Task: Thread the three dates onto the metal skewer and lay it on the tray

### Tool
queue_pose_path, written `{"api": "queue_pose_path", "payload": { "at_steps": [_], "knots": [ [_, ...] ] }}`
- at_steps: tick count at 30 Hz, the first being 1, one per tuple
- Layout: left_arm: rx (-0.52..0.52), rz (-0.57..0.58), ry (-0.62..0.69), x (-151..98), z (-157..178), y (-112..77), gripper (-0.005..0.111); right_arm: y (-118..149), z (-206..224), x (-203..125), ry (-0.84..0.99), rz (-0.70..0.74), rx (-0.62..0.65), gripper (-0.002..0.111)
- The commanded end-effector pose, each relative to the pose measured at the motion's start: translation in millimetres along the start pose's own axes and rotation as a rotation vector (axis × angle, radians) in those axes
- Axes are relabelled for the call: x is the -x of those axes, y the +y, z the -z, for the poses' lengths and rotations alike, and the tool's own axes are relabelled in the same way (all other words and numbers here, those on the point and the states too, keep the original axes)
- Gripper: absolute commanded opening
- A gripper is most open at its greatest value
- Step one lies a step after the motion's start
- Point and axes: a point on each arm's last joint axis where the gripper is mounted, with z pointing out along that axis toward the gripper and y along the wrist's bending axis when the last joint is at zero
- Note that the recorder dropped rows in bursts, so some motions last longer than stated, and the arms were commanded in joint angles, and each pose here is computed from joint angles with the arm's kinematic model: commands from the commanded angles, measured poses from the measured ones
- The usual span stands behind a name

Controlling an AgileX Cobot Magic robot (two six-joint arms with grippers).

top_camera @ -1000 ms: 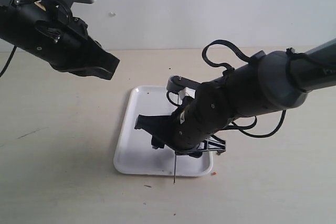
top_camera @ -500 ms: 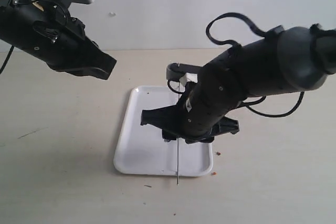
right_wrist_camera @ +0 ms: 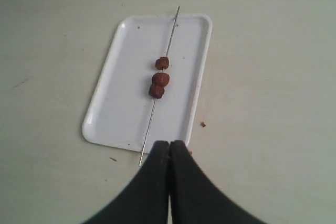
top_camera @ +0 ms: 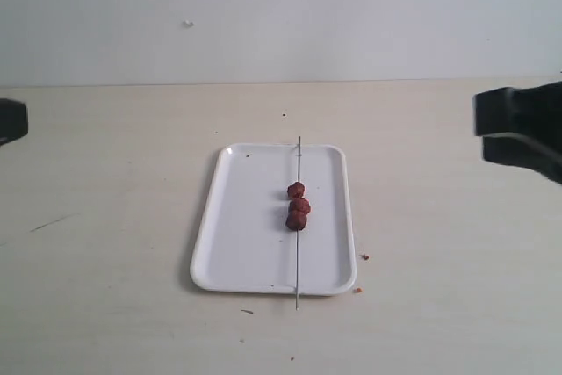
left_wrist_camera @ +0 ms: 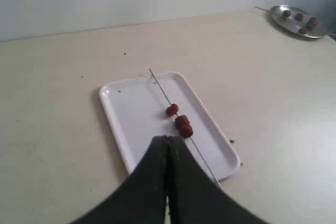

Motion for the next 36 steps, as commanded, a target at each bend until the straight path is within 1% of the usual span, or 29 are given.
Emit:
{"api": "queue_pose_path", "payload": {
  "at_steps": [1, 3, 6, 12, 19, 21, 23, 25, 27, 30, 33, 36],
  "knots": [
    [-0.056, 0.075, -0.011, -24, 18, -6.3, 0.000, -12, 37, -3, -0.099, -0.017, 0.051, 0.000],
    [-0.078, 0.069, 0.014, -31, 23, -9.0, 0.000, -15, 49, -5, -0.140, -0.026, 0.079, 0.000],
    [-0.101, 0.057, 0.032, -37, 29, -12.1, 0.000, -20, 64, -7, -0.193, -0.038, 0.115, 0.000],
    [-0.108, 0.052, 0.032, -38, 31, -13.3, 0.000, -28, 85, -11, -0.265, -0.054, 0.164, 0.000],
    [-0.107, 0.052, 0.030, -37, 31, -13.3, 0.000, -33, 98, -15, -0.312, -0.064, 0.196, 0.000],
    [-0.107, 0.052, 0.030, -37, 31, -13.3, 0.000, -36, 103, -16, -0.344, -0.048, 0.192, 0.000],
    [-0.107, 0.052, 0.030, -37, 31, -13.3, 0.000, -42, 107, -16, -0.399, -0.018, 0.150, 0.000],
    [-0.107, 0.052, 0.030, -37, 31, -13.3, 0.000, -48, 104, -20, -0.454, 0.003, 0.100, 0.000],
    [-0.107, 0.052, 0.030, -37, 31, -13.3, 0.000, -57, 91, -29, -0.517, 0.017, 0.048, 0.000],
    [-0.107, 0.052, 0.030, -37, 31, -13.3, 0.000, -68, 63, -48, -0.601, 0.048, 0.017, 0.000],
    [-0.107, 0.052, 0.030, -37, 31, -13.3, 0.000, -78, 45, -64, -0.679, 0.073, -0.013, 0.000],
    [-0.107, 0.052, 0.030, -37, 31, -13.3, 0.000, -91, 29, -84, -0.676, 0.049, -0.077, 0.000]
  ]
}}
